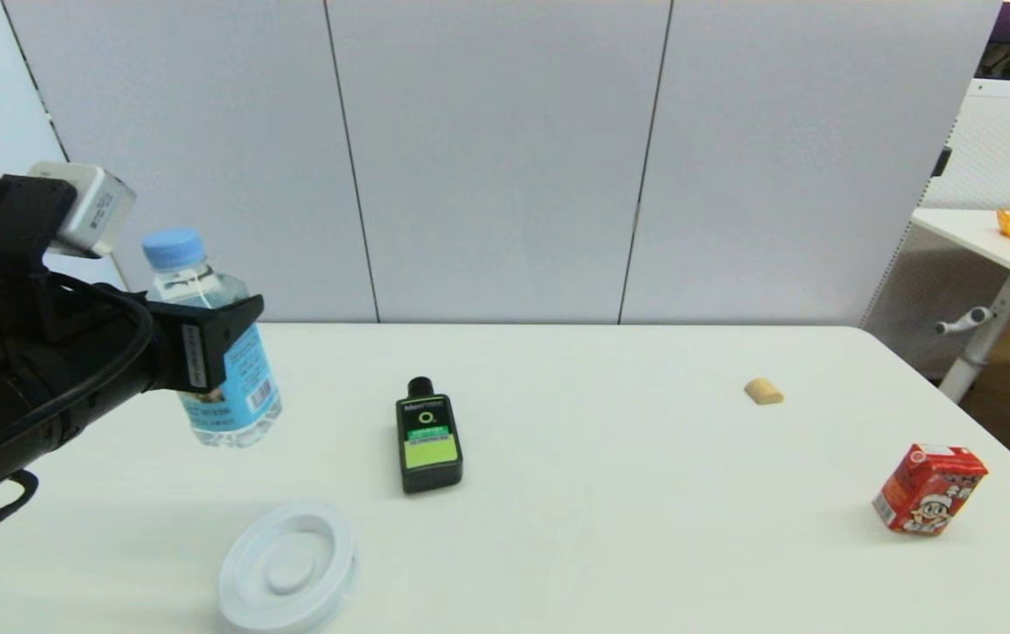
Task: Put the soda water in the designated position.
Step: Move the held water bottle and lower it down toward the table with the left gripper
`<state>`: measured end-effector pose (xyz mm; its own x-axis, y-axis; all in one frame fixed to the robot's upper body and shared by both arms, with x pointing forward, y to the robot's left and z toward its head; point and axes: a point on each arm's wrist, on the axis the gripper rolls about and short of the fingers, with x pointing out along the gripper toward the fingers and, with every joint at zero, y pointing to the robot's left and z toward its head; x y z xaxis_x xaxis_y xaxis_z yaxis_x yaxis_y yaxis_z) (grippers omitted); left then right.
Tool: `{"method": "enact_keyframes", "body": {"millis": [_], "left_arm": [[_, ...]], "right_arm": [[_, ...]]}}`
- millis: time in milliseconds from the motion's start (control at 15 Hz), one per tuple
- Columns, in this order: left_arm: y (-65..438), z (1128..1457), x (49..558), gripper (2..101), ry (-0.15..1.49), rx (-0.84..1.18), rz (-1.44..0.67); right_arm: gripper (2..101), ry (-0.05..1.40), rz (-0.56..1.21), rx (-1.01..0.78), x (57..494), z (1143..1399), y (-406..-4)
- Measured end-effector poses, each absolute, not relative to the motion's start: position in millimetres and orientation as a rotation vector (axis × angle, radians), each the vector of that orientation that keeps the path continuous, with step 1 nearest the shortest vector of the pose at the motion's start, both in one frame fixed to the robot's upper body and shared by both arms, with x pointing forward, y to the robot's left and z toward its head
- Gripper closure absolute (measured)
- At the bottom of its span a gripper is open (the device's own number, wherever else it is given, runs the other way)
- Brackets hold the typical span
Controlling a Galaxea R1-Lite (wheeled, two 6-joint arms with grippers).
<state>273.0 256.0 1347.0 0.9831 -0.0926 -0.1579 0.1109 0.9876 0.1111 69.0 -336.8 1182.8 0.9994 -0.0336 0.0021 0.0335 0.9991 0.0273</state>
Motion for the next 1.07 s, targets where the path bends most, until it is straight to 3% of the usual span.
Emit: {"method": "enact_keyframes", "body": {"millis": [1067], "left_arm": [[294,1320,212,46.1,0.264,0.168,-0.066]], "right_arm": [[4.3,-0.002,-0.034,0.027,69,1183,-337]]}}
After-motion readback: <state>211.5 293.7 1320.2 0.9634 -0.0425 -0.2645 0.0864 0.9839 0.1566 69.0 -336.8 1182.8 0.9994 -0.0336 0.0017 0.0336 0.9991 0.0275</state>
